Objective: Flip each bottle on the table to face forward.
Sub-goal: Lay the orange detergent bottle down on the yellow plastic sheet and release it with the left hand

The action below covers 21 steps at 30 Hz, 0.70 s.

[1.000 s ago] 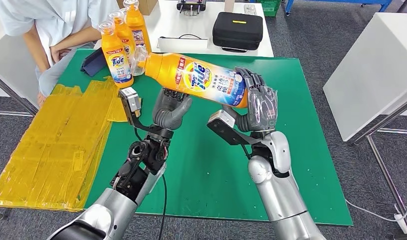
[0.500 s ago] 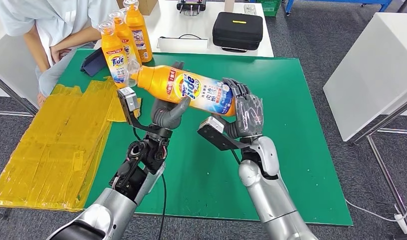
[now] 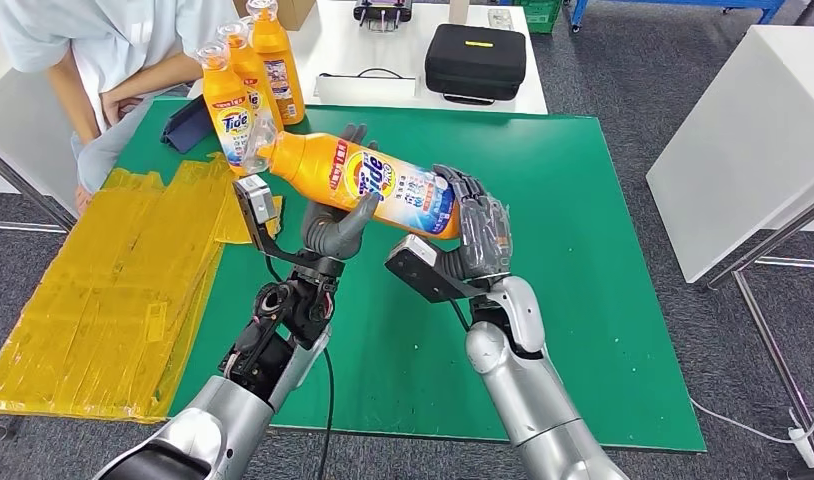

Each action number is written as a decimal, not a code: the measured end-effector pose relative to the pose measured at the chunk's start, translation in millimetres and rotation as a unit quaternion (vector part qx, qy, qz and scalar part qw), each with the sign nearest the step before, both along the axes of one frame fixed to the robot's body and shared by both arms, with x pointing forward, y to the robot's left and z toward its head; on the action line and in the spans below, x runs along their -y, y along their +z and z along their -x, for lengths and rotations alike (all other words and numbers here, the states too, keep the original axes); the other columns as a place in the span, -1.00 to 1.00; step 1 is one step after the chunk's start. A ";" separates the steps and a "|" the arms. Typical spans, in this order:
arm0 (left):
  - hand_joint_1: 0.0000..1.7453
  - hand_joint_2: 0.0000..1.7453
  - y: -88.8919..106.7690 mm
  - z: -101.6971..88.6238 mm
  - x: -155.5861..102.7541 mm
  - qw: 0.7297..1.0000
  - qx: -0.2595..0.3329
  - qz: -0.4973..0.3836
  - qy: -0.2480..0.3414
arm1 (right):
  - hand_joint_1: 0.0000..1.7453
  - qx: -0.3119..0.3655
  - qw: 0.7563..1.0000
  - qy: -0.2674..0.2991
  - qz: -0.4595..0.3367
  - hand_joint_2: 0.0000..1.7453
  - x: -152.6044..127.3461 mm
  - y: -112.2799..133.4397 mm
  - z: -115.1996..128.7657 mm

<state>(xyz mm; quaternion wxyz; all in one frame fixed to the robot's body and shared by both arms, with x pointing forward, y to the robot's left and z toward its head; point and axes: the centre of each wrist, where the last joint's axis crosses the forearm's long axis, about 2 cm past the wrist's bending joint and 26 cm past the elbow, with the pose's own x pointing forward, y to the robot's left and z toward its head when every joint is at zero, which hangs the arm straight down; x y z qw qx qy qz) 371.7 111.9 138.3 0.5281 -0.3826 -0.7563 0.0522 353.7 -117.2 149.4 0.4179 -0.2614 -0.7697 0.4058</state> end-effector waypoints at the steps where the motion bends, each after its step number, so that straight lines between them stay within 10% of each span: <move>1: -1.00 1.00 -0.2 0.0 -0.1 1.000 0.000 0.000 0.000 | 1.00 -0.001 1.000 0.000 0.000 1.00 -0.3 -0.4 -0.1; 2: -1.00 1.00 -0.3 0.0 -0.1 1.000 -0.001 0.000 0.000 | 1.00 -0.002 1.000 0.000 0.001 1.00 -0.6 -0.6 -0.2; 6: 1.00 1.00 -0.5 0.0 -0.3 1.000 -0.001 -0.003 0.003 | 1.00 -0.005 1.000 0.003 0.002 1.00 -2.6 -1.8 -0.8; 21: 1.00 1.00 0.5 -0.2 2.0 0.999 0.009 -0.029 0.013 | 1.00 -0.017 1.000 0.005 0.014 1.00 -8.0 -6.9 -0.6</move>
